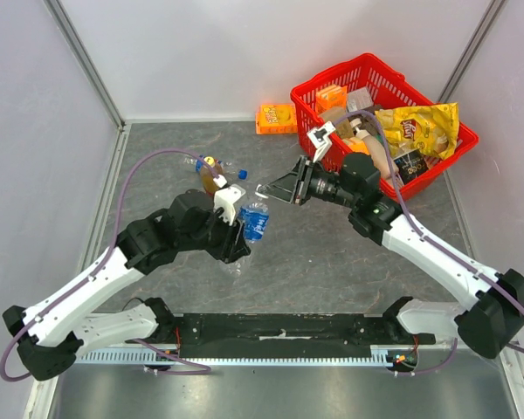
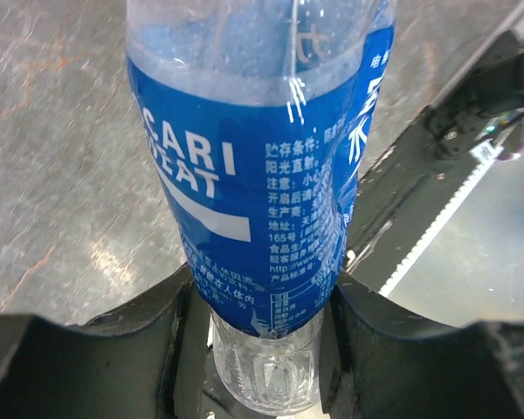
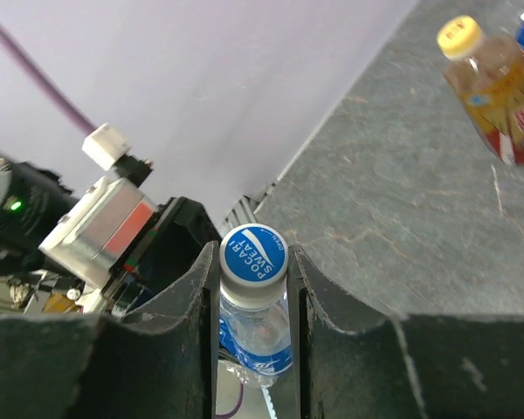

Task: Unscrew the bottle caps
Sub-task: Unscrew the bottle cap from the plastic bottle.

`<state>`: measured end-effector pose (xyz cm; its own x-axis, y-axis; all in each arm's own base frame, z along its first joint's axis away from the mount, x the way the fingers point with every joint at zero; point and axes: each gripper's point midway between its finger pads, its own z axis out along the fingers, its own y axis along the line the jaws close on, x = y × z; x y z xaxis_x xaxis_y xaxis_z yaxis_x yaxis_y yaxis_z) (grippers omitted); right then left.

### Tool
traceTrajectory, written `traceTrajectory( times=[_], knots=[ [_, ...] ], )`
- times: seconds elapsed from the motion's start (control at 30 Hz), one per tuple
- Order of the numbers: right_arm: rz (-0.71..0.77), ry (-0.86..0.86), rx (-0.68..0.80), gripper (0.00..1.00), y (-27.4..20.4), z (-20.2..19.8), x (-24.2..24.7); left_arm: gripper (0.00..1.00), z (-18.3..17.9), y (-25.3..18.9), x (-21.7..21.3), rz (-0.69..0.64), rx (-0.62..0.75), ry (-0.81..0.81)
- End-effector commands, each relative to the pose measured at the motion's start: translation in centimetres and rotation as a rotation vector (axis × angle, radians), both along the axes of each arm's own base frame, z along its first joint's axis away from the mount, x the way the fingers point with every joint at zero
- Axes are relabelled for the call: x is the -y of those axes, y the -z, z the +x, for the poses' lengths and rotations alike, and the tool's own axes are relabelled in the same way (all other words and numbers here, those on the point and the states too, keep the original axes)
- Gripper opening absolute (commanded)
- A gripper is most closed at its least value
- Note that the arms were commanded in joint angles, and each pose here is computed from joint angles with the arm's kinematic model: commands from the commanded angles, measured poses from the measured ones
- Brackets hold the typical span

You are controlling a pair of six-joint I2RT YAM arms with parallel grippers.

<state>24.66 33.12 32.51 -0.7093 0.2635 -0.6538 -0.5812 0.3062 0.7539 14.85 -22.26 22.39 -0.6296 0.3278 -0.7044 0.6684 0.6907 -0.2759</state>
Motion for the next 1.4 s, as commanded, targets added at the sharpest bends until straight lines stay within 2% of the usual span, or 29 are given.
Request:
traceTrajectory(
  times=[0.0, 0.33, 0.63, 0.83, 1.0, 1.17, 1.27, 1.3, 1.37],
  knots=[
    [0.182, -0.106, 0.285, 0.0, -7.6, -3.3, 0.6, 0.02, -1.5, -2.9, 2.2, -0.169, 0.024, 0.125],
    [0.308, -0.363, 0.508, 0.0, -11.3, -9.0, 1.4, 0.02, -5.5, -7.2, 3.7, -0.396, 0.072, 0.356],
    [0.445, -0.558, 0.685, 0.0, -13.9, -14.4, 3.6, 0.02, -9.4, -9.9, 4.4, -0.529, 0.041, 0.598],
    [0.492, -0.595, 0.797, 0.0, -15.0, -16.7, 5.1, 0.02, -11.4, -12.2, 4.8, -0.628, 0.029, 0.745],
    [0.532, -0.595, 0.88, 0.0, -15.9, -18.3, 6.3, 0.02, -11.9, -12.4, 5.1, -0.639, -0.006, 0.801],
    [0.503, -0.549, 0.854, 0.01, -15.8, -17.3, 5.8, 0.02, -11.7, -12.1, 5.4, -0.632, -0.023, 0.8],
    [0.466, -0.482, 0.801, 0.04, -15.8, -15.7, 5.1, 0.02, -11.5, -11.8, 5.3, -0.622, -0.02, 0.776],
    [0.458, -0.462, 0.798, 0.09, -15.9, -15.4, 5.1, 0.02, -11.4, -11.6, 5.3, -0.613, -0.025, 0.768],
    [0.447, -0.411, 0.801, 0.26, -16.3, -14.8, 5.1, 0.02, -11.1, -11.2, 5.2, -0.596, -0.021, 0.739]
  ],
)
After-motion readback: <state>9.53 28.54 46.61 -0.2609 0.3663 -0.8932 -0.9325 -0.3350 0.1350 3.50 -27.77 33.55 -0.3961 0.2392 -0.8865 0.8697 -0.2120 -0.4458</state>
